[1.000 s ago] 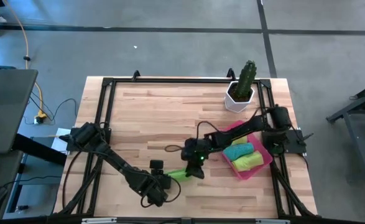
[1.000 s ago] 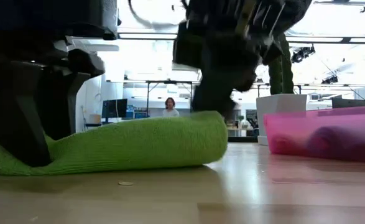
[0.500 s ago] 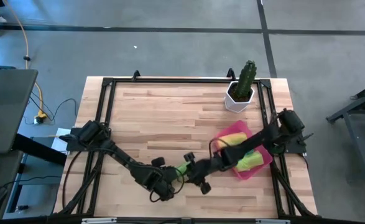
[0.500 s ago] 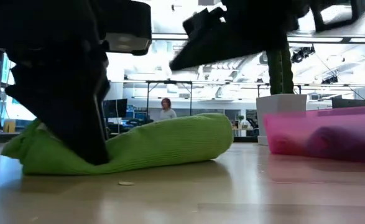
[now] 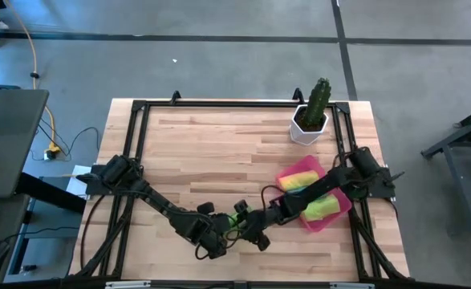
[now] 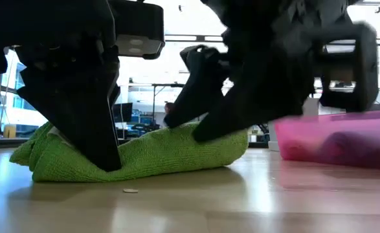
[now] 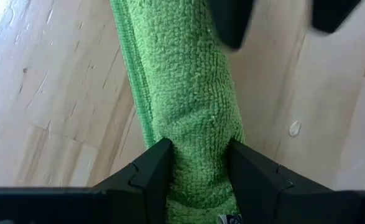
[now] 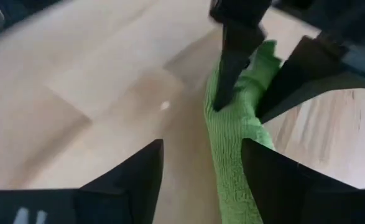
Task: Roll microfiber towels into tight, uniform cylinder then place into a basket
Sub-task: Roll the green microfiber towel, then put the green microfiber towel in the pink bin
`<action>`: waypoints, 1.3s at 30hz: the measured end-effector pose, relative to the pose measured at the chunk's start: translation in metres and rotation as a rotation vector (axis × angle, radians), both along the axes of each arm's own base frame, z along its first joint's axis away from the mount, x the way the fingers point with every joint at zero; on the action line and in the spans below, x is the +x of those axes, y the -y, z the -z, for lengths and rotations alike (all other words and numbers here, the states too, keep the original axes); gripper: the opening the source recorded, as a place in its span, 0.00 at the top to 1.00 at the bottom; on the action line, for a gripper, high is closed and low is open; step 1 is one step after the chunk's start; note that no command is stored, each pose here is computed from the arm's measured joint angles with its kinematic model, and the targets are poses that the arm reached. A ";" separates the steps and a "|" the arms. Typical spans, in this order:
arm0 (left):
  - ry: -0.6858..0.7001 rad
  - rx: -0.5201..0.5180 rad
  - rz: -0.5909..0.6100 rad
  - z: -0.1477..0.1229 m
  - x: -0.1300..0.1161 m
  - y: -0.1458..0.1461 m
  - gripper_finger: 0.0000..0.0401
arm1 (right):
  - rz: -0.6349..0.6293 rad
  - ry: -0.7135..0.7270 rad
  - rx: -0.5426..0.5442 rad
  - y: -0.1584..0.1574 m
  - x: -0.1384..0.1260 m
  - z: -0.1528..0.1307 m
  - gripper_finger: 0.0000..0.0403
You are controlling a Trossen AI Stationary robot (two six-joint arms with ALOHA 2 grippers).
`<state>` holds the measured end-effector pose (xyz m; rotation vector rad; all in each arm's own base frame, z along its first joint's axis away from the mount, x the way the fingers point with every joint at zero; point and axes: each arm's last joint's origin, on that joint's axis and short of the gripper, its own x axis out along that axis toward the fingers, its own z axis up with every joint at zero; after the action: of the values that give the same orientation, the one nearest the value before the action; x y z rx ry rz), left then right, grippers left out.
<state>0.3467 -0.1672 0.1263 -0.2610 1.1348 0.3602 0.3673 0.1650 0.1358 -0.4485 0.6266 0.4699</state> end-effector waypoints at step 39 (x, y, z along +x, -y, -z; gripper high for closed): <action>-0.090 -0.108 0.204 -0.031 -0.025 0.018 0.64 | 0.196 -0.093 -0.011 0.034 0.014 0.032 0.97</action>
<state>0.3217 -0.1855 0.1576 -0.2224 1.2598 0.1313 0.3817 0.1307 0.1034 -0.3728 0.7554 0.3027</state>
